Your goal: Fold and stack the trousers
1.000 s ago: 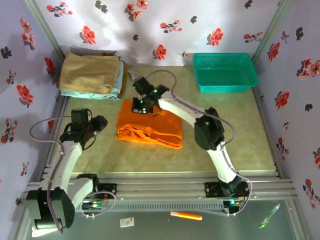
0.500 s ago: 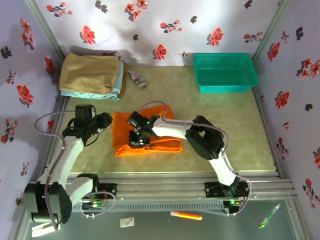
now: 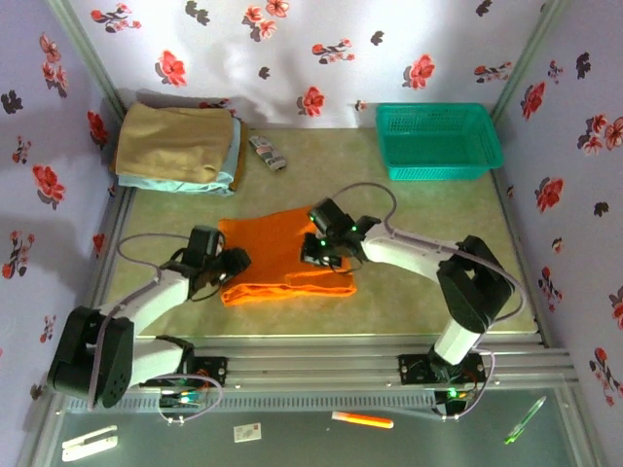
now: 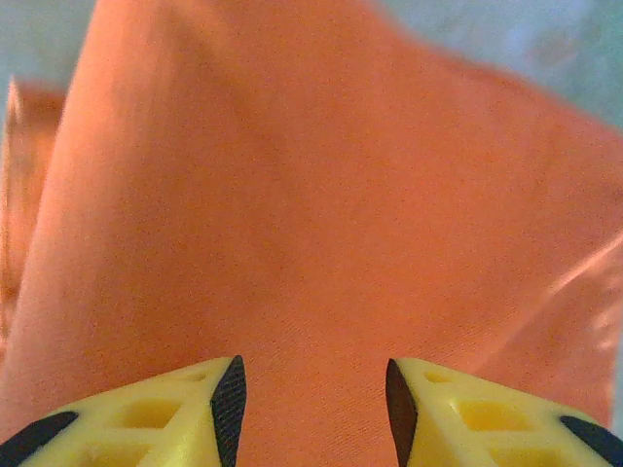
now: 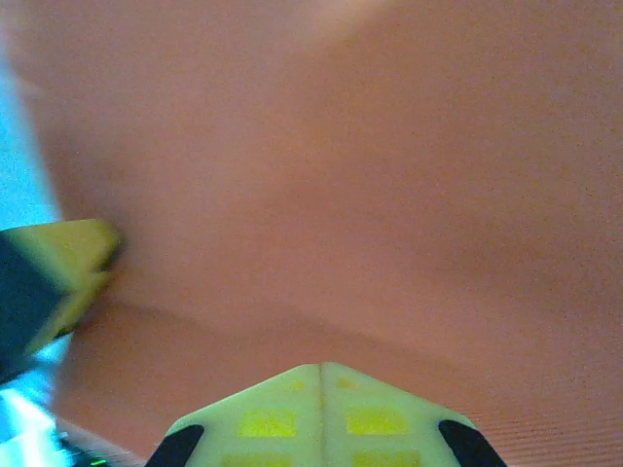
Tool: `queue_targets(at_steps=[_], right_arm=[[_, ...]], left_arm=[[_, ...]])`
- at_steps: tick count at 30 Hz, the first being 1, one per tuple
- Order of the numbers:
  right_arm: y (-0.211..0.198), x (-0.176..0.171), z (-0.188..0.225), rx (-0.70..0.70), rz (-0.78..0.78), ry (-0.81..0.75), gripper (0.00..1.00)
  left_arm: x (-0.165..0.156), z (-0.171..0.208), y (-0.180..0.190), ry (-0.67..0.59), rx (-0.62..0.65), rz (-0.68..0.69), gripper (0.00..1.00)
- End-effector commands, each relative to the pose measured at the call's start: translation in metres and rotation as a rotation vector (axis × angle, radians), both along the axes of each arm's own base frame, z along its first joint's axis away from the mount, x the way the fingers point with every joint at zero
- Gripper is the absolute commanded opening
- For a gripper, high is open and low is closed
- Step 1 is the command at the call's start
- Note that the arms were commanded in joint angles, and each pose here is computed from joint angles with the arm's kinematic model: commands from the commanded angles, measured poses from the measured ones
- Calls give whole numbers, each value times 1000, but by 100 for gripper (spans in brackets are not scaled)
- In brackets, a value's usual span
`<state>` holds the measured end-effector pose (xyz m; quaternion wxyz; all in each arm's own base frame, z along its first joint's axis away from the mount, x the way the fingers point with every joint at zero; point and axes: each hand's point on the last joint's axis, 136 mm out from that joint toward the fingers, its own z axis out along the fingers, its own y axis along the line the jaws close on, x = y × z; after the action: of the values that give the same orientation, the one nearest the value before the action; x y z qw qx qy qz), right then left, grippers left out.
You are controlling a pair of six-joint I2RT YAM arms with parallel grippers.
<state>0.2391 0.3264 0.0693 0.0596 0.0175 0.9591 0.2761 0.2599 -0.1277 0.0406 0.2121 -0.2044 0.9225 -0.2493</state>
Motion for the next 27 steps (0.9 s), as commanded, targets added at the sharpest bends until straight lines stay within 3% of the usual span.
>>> queue_targets(at_steps=[1,7,15,22,27], right_arm=[[-17,-24,-53,-45,-26,104,6],[-46,-37,-99,-25,-123,207,13],[-66,-10,-77,-61,-131,149,19],[-96,17,-71,-38,-202,151,19],[-98,20,-48,-13,-163,127,27]], left_arm=[[-11,-15,10,-13,-1,63,45],[-34,-39,27,-7,42,88,45],[-46,-23,29,-48,43,55,50],[-44,-41,22,-10,30,36,49],[-47,-23,10,-23,-5,-8,50]])
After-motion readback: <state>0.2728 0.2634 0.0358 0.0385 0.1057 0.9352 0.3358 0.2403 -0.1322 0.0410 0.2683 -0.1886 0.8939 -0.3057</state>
